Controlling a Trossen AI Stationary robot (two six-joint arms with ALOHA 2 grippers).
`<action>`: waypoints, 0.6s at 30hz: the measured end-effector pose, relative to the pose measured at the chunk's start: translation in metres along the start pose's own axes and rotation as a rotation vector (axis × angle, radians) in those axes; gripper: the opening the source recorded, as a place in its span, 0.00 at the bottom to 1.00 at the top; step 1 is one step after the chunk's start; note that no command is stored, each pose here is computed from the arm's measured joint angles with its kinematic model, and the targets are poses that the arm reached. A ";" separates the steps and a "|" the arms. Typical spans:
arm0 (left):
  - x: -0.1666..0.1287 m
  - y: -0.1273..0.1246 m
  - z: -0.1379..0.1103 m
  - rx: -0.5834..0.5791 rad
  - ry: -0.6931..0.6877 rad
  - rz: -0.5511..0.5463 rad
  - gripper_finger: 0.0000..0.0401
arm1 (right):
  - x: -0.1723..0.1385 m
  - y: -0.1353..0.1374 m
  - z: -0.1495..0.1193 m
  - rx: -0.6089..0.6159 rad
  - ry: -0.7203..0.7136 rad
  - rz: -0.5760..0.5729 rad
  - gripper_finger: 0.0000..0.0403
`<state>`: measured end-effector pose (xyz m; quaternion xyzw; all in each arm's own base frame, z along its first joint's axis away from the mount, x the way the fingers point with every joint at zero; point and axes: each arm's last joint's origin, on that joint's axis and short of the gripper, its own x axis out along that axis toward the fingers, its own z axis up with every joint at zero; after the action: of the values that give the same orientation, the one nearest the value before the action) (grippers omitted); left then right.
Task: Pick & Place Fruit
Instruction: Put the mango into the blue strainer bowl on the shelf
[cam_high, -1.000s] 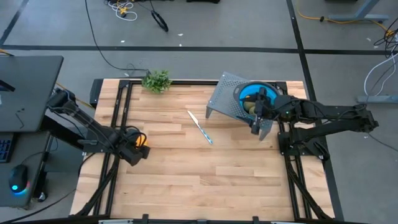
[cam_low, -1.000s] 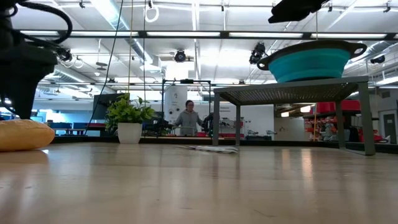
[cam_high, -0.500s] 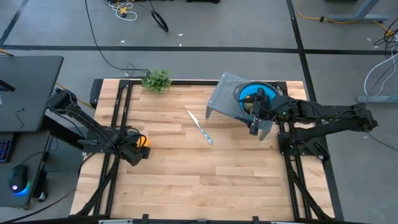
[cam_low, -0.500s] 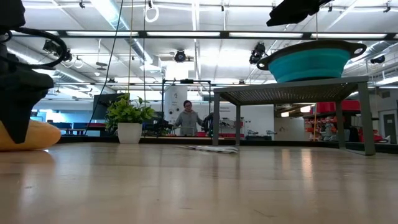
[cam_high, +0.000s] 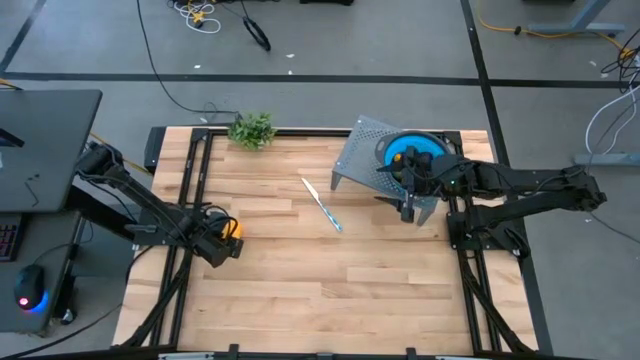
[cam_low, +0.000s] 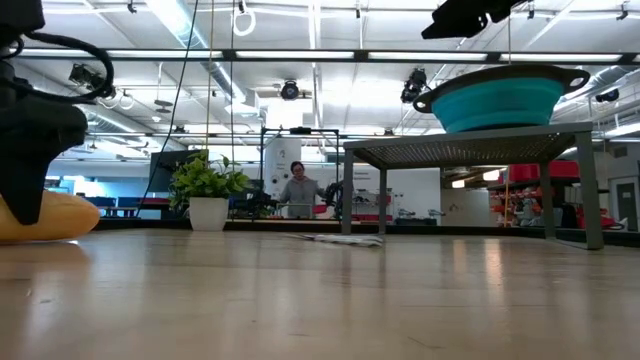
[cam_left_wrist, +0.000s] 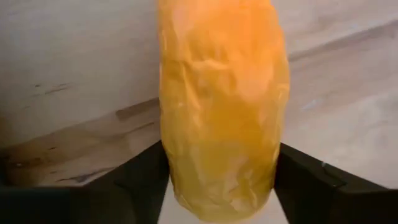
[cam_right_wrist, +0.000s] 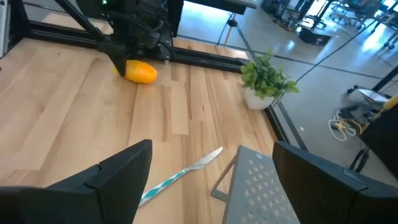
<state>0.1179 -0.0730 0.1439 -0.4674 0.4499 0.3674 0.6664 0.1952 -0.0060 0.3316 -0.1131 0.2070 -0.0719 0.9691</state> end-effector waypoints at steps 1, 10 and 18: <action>-0.001 -0.001 0.000 0.006 0.002 -0.008 0.60 | 0.001 0.000 0.000 -0.002 0.003 0.003 0.85; -0.013 -0.018 0.003 0.075 -0.017 -0.077 0.57 | 0.025 0.006 0.003 -0.010 -0.018 0.047 0.85; -0.066 -0.087 0.030 0.353 -0.252 -0.442 0.57 | 0.049 0.032 0.005 -0.244 -0.082 0.272 0.85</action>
<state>0.1831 -0.0742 0.2362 -0.3818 0.3081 0.1851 0.8515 0.2445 0.0170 0.3092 -0.2035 0.1881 0.0901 0.9566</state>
